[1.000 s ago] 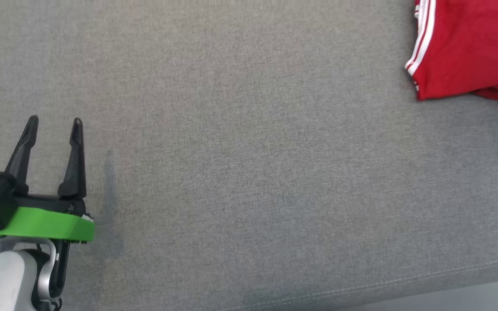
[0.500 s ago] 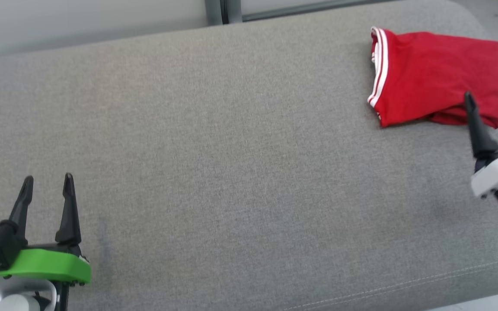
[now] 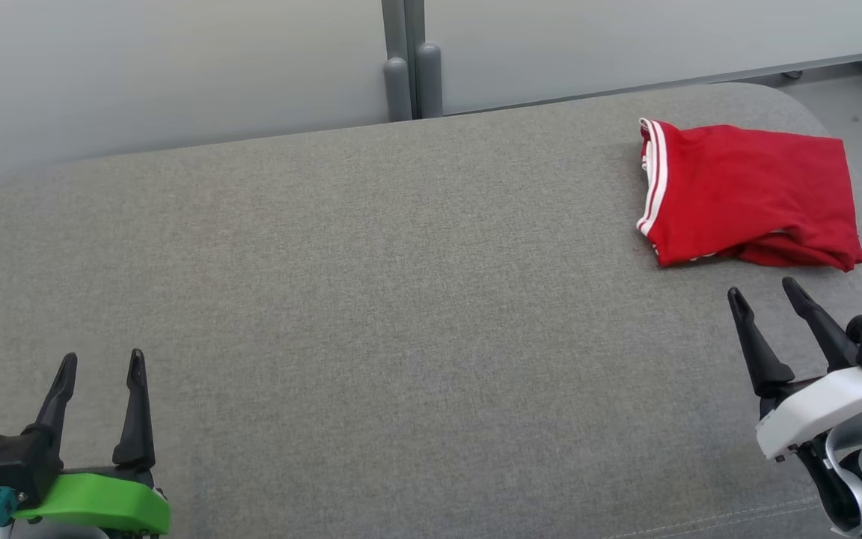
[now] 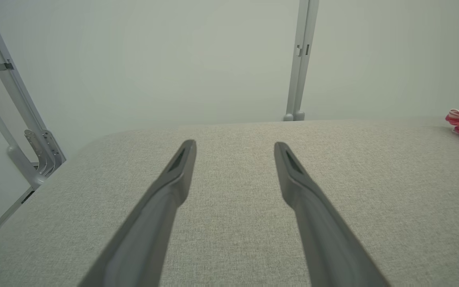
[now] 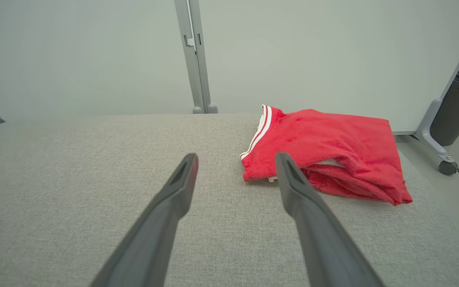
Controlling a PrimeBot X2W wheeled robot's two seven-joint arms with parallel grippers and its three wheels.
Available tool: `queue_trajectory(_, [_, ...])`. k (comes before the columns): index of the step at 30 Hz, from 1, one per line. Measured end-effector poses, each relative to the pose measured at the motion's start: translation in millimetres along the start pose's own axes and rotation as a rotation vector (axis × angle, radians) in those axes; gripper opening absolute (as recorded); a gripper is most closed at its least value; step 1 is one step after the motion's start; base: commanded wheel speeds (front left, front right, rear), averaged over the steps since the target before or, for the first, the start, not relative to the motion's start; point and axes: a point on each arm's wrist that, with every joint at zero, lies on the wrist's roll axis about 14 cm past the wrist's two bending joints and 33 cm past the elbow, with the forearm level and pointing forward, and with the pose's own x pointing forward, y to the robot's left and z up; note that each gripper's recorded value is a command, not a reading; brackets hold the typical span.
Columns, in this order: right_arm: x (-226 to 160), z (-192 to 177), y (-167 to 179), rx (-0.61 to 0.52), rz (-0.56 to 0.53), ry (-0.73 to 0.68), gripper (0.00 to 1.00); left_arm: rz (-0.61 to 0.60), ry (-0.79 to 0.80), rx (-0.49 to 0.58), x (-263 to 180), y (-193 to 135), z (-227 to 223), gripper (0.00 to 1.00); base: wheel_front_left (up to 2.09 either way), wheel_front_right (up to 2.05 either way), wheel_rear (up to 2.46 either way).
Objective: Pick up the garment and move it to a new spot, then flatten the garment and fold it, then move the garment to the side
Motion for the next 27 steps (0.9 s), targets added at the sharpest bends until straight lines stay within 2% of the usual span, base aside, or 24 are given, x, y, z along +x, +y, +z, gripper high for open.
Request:
queue_trajectory(12, [5,6,20,-0.05,0.057,-0.034,1.0,0.039,-0.016,0.0,-11,10,5,1.0,0.0,0.0,0.0])
queue_trajectory(27, [16,12,34,-0.047,0.075,-0.071,1.0,0.08,-0.019,-0.001,-24,21,7,1.0,0.0,0.0,0.0])
